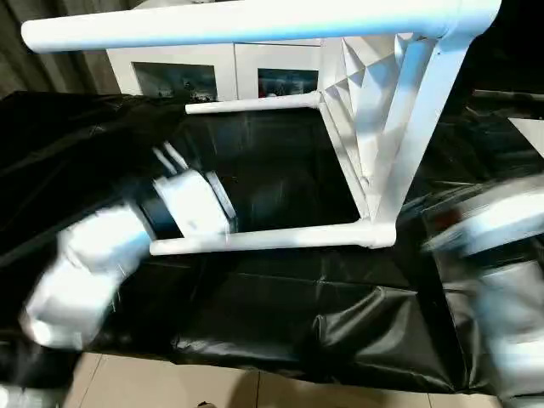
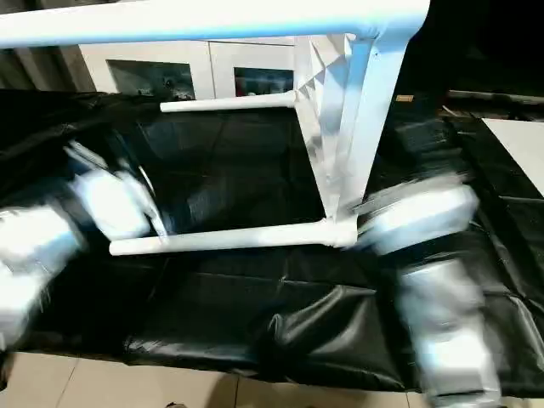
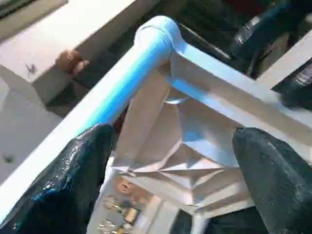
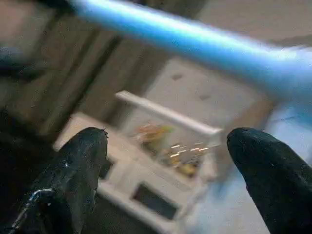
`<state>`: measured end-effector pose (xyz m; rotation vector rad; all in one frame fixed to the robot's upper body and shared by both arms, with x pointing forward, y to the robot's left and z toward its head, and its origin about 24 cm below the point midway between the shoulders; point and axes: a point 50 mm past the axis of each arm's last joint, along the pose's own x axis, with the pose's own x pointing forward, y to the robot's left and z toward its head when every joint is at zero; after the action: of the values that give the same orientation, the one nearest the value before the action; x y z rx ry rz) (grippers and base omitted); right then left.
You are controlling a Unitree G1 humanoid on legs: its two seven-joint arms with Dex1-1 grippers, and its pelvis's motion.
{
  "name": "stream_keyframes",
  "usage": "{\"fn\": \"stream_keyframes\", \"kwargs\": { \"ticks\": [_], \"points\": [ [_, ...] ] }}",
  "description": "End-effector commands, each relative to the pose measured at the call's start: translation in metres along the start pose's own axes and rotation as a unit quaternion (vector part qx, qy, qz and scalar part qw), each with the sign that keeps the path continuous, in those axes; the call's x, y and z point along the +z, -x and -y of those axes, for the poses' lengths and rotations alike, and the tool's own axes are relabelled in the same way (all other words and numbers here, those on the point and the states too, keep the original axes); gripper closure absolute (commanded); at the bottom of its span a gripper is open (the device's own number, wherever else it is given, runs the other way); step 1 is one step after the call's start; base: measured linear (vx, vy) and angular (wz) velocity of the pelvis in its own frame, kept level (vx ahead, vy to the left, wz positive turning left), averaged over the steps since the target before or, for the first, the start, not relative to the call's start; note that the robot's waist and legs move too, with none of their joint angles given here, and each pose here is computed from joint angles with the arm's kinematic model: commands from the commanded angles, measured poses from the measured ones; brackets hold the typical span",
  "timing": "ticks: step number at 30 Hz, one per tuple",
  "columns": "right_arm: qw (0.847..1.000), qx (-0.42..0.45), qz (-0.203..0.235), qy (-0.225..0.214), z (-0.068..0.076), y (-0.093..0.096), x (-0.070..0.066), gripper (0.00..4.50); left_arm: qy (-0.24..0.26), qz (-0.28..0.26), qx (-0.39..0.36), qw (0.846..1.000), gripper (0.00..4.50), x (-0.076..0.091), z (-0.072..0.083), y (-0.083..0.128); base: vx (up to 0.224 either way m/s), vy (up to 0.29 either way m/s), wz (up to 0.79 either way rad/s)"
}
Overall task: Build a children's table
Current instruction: Flip table
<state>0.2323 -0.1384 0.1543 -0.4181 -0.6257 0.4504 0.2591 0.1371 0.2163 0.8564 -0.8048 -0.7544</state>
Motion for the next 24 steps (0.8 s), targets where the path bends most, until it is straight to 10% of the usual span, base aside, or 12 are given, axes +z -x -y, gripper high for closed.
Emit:
{"fn": "stream_keyframes", "kwargs": {
  "ticks": [1,8,17,24],
  "points": [
    [0.997,0.064,-0.039,-0.011,-0.017,0.003,-0.013,0.14,-0.073,-0.019,0.01,0.997,0.15,-0.003,-0.01,-0.002,0.0,0.0,0.0],
    [0.984,0.147,-0.092,-0.041,-0.048,0.002,-0.032,0.14,-0.184,-0.104,0.04,0.977,0.15,-0.026,-0.041,-0.001,0.0,0.0,0.0],
    [0.988,0.124,-0.089,-0.03,-0.047,-0.005,-0.034,0.14,-0.284,-0.121,0.13,0.942,0.15,-0.028,-0.084,0.0,0.0,0.0,0.0],
    [0.988,0.123,-0.088,-0.029,-0.049,-0.005,-0.034,0.14,-0.304,-0.133,0.12,0.936,0.15,-0.037,-0.086,0.0,0.0,0.0,0.0]
  ]
}}
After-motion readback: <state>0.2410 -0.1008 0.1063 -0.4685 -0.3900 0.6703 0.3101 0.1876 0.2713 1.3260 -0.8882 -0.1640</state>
